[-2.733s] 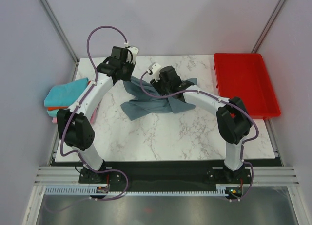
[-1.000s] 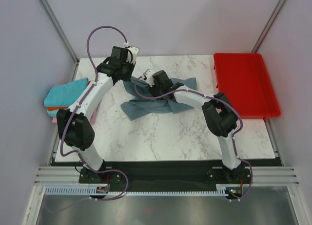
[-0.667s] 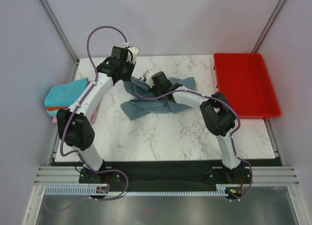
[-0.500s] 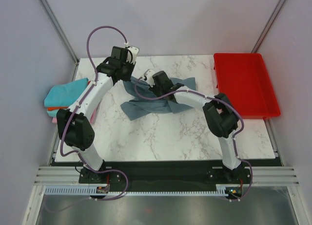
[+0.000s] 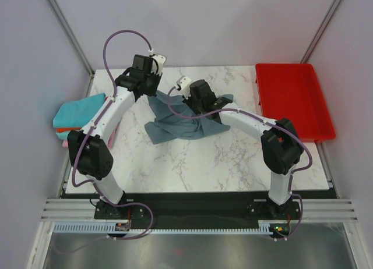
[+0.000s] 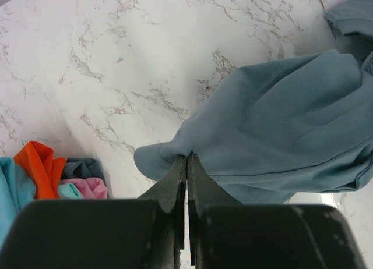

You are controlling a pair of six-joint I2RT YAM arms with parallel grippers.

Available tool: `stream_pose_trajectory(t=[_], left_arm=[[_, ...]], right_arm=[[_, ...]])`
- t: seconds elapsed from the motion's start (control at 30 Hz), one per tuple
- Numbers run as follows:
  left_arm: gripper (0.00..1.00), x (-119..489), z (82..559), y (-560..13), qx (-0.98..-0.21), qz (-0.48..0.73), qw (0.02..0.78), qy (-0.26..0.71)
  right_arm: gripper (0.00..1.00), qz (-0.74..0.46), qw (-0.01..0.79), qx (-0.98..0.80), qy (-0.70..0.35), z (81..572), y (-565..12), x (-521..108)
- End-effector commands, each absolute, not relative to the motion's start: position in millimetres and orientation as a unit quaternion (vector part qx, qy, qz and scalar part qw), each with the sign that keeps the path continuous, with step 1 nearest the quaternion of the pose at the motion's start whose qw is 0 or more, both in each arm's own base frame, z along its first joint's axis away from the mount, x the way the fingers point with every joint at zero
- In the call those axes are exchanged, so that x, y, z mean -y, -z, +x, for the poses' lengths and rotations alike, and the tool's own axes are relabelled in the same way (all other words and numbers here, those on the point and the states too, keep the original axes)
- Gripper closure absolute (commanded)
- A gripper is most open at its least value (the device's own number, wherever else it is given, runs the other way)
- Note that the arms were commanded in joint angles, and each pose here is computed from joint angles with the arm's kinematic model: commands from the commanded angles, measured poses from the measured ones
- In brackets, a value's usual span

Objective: Fold and stack the t-shirts
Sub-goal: Flatten the tshirt out

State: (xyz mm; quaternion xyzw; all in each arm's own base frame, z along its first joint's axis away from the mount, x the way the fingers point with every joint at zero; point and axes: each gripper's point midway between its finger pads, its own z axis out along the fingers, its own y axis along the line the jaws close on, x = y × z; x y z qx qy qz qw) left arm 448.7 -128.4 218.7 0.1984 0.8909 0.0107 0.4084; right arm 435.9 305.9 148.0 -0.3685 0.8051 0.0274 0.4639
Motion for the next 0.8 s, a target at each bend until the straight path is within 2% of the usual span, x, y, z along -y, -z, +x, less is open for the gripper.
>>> stream_pose_trajectory(t=[0.0,0.03,0.1,0.2,0.37,0.57,0.67,0.73,0.77], left_arm=[[0.98,128.1,456.3,-239.5,-0.88,0.188,0.436,-0.008],[0.98,128.2,456.5,-239.8,-0.879,0.188,0.437,-0.008],[0.98,127.9,456.0,-237.9,-0.88,0.19,0.435,-0.009],[0.98,125.2,459.5,-240.2,-0.878,0.193,0.438,-0.022],[0.98,120.1,479.6,-274.3,-0.855,0.196,0.478,-0.05],[0.98,130.7,504.2,-357.8,-0.804,0.191,0.561,-0.047],[0.98,133.6,491.5,-386.4,-0.789,0.194,0.582,-0.037],[0.98,139.4,466.2,-393.6,-0.79,0.211,0.576,-0.006],[0.98,144.5,438.5,-362.3,-0.813,0.226,0.536,0.019]], right_arm=[[0.82,-0.366,0.463,-0.806,-0.045,431.9,-154.1,-303.6],[0.84,-0.362,0.463,-0.808,-0.052,431.2,-156.9,-299.7],[1.0,-0.362,0.452,-0.814,-0.048,427.8,-150.5,-293.0],[1.0,-0.36,0.456,-0.812,-0.051,424.4,-165.8,-281.3],[1.0,-0.339,0.513,-0.788,-0.017,441.1,-233.8,-243.3],[1.0,-0.296,0.58,-0.758,0.012,469.7,-316.4,-205.9],[1.0,-0.302,0.588,-0.75,0.003,453.7,-338.6,-201.4],[1.0,-0.304,0.583,-0.753,-0.032,432.1,-345.2,-203.3],[1.0,-0.316,0.556,-0.766,-0.065,405.5,-328.2,-204.3]])
